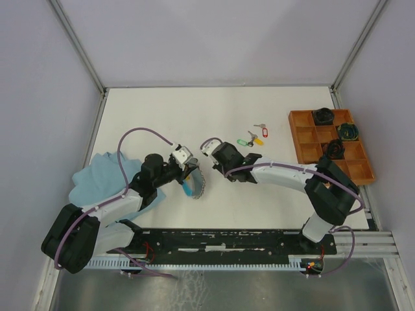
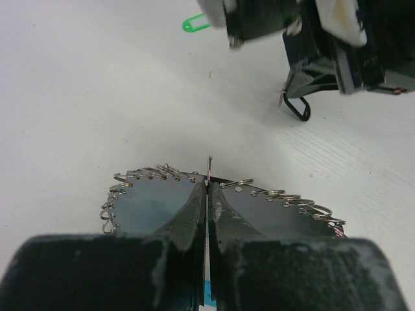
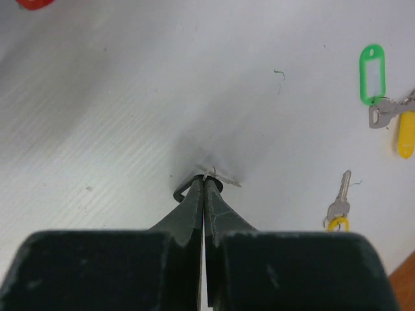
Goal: Put the keys on the keyring
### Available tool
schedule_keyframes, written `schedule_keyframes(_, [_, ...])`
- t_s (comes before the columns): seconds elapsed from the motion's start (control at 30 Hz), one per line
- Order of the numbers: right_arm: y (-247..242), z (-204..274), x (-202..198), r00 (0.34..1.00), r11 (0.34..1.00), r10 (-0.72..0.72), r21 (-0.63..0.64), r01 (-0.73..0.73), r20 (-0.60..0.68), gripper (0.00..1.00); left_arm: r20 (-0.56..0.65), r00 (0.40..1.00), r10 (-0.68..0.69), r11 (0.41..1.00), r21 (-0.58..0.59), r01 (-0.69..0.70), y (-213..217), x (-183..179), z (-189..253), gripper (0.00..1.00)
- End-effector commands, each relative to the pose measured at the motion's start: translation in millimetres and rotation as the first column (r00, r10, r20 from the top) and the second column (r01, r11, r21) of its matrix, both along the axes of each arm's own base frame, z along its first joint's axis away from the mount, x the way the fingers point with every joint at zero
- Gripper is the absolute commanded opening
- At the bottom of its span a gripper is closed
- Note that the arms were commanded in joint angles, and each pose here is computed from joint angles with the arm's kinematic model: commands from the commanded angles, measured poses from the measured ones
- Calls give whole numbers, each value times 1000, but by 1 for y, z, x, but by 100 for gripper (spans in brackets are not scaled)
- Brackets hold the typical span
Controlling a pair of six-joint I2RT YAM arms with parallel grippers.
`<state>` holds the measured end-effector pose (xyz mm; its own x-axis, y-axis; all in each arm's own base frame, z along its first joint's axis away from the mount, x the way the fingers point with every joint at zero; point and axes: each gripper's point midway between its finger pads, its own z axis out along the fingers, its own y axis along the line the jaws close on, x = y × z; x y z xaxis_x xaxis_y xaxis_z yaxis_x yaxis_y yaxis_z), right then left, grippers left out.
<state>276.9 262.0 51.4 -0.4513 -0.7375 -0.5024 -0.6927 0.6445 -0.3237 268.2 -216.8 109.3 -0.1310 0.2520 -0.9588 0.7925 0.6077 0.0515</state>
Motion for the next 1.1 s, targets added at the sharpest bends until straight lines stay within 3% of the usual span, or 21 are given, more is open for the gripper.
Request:
schedule_keyframes(0.0, [19,24,6,1000,967,30,254,-31,7,1,80,995,-60,995,-70,66,-14,3,30,3])
schedule_keyframes(0.3, [29,23,17,992,836,107,534,-128,71,1,76,989,-125,989,-71,130,-21,-5,29,3])
schedule_keyframes(0.57, [30,21,33,975,740,85,643,-199,205,1,79,986,-147,985,-74,153,-24,-7,30,3])
schedule_keyframes(1.07, [-18,-14,50,978,814,-207,558,160,21,8,89,985,-149,984,-82,156,-24,-8,32,3])
